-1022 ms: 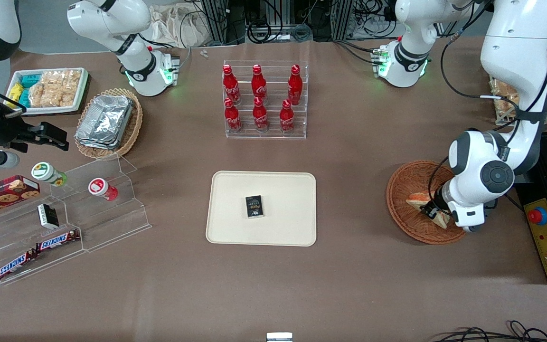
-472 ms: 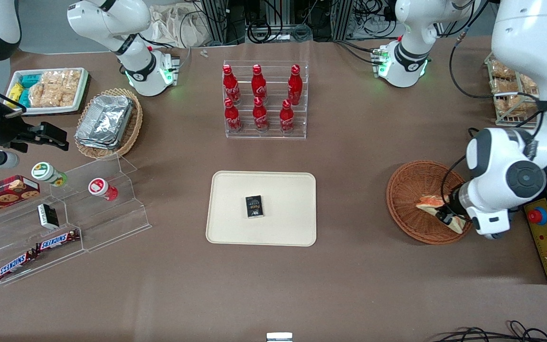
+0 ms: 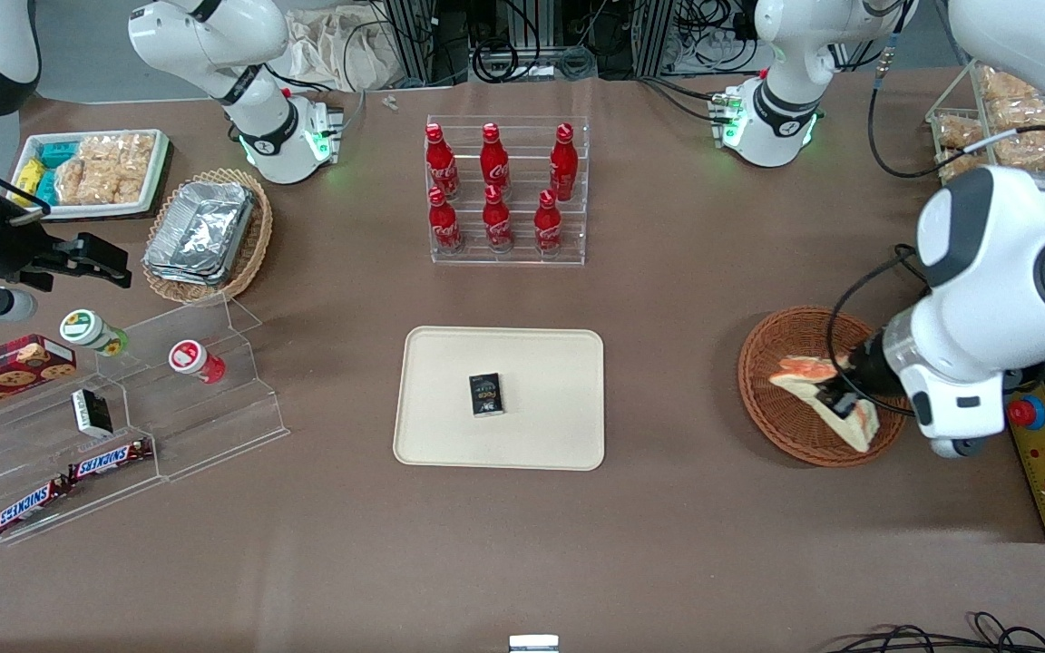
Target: Place sandwich from basket to tray
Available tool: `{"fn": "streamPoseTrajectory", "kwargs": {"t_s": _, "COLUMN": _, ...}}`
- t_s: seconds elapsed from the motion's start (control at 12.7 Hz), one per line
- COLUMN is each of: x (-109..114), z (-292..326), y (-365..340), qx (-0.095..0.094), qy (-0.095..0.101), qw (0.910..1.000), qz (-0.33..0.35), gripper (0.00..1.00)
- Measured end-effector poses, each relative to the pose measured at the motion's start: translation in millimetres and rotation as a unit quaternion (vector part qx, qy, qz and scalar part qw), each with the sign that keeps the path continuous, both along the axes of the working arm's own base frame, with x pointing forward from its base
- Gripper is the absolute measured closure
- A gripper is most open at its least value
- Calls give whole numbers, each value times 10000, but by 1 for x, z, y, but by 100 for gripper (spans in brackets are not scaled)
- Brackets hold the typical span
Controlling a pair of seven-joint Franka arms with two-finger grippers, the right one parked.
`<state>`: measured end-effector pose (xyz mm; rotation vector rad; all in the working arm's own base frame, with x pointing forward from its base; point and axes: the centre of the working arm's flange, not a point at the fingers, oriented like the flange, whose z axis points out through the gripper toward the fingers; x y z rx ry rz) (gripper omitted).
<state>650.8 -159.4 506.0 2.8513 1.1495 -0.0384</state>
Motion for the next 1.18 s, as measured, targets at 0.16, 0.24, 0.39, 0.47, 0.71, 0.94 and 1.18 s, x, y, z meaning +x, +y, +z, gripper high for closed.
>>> {"fn": "streamPoseTrajectory", "kwargs": {"t_s": 0.16, "x": -16, "z": -6, "y": -73, "qx": -24, "qy": -38, "qw": 9976, "qz": -687, "gripper": 80}}
{"fn": "streamPoseTrajectory", "kwargs": {"t_s": 0.24, "x": -22, "z": -22, "y": -113, "qx": 159, "qy": -160, "qw": 9932, "qz": -1142, "gripper": 80}}
{"fn": "streamPoseTrajectory", "kwargs": {"t_s": 0.39, "x": -34, "z": -75, "y": -192, "qx": 424, "qy": -503, "qw": 9780, "qz": -1977, "gripper": 80}}
{"fn": "streamPoseTrajectory", "kwargs": {"t_s": 0.47, "x": -39, "z": -107, "y": -220, "qx": 404, "qy": -506, "qw": 9707, "qz": -2314, "gripper": 80}}
{"fn": "streamPoseTrajectory", "kwargs": {"t_s": 0.71, "x": -48, "z": -186, "y": -254, "qx": 268, "qy": -178, "qw": 9391, "qz": -3422, "gripper": 80}}
{"fn": "streamPoseTrajectory", "kwargs": {"t_s": 0.94, "x": -56, "z": -237, "y": -268, "qx": 150, "qy": 66, "qw": 9201, "qz": -3914, "gripper": 80}}
{"fn": "streamPoseTrajectory", "kwargs": {"t_s": 1.18, "x": -64, "z": -259, "y": -280, "qx": 111, "qy": 199, "qw": 9130, "qz": -4073, "gripper": 81}}
